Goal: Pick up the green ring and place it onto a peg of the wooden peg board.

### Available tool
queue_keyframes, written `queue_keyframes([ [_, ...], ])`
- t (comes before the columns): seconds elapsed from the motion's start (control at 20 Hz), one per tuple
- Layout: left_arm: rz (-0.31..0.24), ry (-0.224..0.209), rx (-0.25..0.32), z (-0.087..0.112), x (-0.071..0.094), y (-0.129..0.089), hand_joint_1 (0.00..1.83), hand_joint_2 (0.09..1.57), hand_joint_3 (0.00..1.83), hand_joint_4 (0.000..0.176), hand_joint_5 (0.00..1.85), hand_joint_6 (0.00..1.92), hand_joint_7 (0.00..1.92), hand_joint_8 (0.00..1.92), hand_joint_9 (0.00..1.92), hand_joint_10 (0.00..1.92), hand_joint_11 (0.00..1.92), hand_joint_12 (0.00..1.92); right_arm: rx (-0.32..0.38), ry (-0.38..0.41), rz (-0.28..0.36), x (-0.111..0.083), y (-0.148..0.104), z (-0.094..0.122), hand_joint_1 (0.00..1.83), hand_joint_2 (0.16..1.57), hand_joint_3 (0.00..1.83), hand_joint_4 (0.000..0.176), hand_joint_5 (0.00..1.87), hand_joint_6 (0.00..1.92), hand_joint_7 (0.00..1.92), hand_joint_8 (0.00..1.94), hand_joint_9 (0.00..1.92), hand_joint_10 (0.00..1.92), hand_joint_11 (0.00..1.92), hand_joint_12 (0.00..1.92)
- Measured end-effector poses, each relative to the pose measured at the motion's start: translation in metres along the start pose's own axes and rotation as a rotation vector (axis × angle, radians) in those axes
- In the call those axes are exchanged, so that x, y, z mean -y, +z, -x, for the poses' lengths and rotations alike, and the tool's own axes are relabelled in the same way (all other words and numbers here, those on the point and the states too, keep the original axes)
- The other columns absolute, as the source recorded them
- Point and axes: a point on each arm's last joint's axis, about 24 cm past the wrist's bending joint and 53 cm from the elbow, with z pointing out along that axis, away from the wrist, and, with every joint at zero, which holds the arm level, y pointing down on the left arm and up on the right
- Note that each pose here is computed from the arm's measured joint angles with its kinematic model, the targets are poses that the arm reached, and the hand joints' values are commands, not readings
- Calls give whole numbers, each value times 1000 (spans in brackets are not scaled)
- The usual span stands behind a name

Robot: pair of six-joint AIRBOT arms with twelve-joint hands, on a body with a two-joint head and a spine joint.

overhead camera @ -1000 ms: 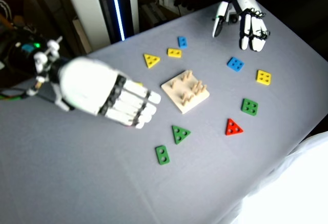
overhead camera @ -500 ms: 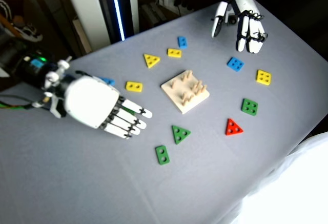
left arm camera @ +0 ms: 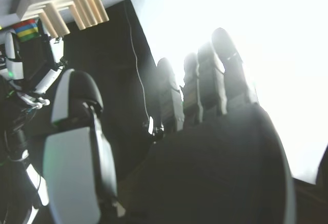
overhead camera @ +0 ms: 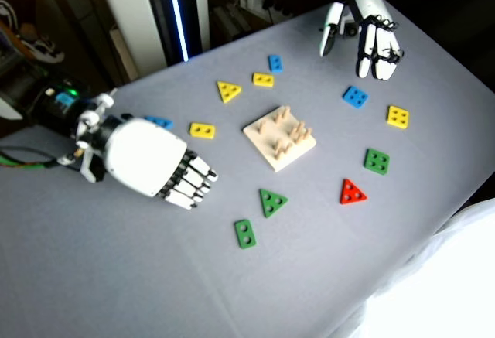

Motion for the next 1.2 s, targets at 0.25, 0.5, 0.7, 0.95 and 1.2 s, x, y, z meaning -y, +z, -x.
queue_keyframes([
  [0.25, 3, -2, 3, 1, -1, 0, 826, 1064, 3, 71, 481, 0, 262, 0, 235, 3, 0, 834, -5, -10, 4, -4, 4, 1, 1383, 1088, 0, 0, 1069, 707, 978, 967, 961, 1222, 757, 1339],
  [0.5, 0, -3, 4, 1, 0, 0, 826, 1065, 0, 78, 508, 7, 285, 2, 246, 4, 0, 876, -8, -72, 187, -70, 20, 0, 1393, 1068, 0, 0, 991, 864, 1053, 802, 1074, 1056, 900, 1116],
  [0.7, -1, -3, 6, 2, 0, 0, 839, 1065, 0, 76, 537, 12, 292, 3, 250, 4, 0, 869, -10, -72, 303, -109, 29, -2, 1280, 1068, 0, 0, 1070, 757, 1090, 899, 1095, 1024, 996, 1285],
  [0.95, 0, -3, 7, 2, 0, 0, 831, 1065, 0, 62, 578, 3, 301, 1, 255, 1, 0, 891, -56, -73, 417, -144, 39, -16, 1265, 1076, 0, 0, 1093, 674, 1072, 1021, 1143, 1014, 1019, 1305],
  [1.2, 0, -2, 6, 2, 0, 0, 860, 1060, 0, 25, 598, 2, 290, 1, 237, 0, 0, 808, -67, -73, 435, -149, 49, -20, 1270, 1078, 1, 0, 1103, 641, 1052, 1075, 1111, 1078, 1011, 1288],
])
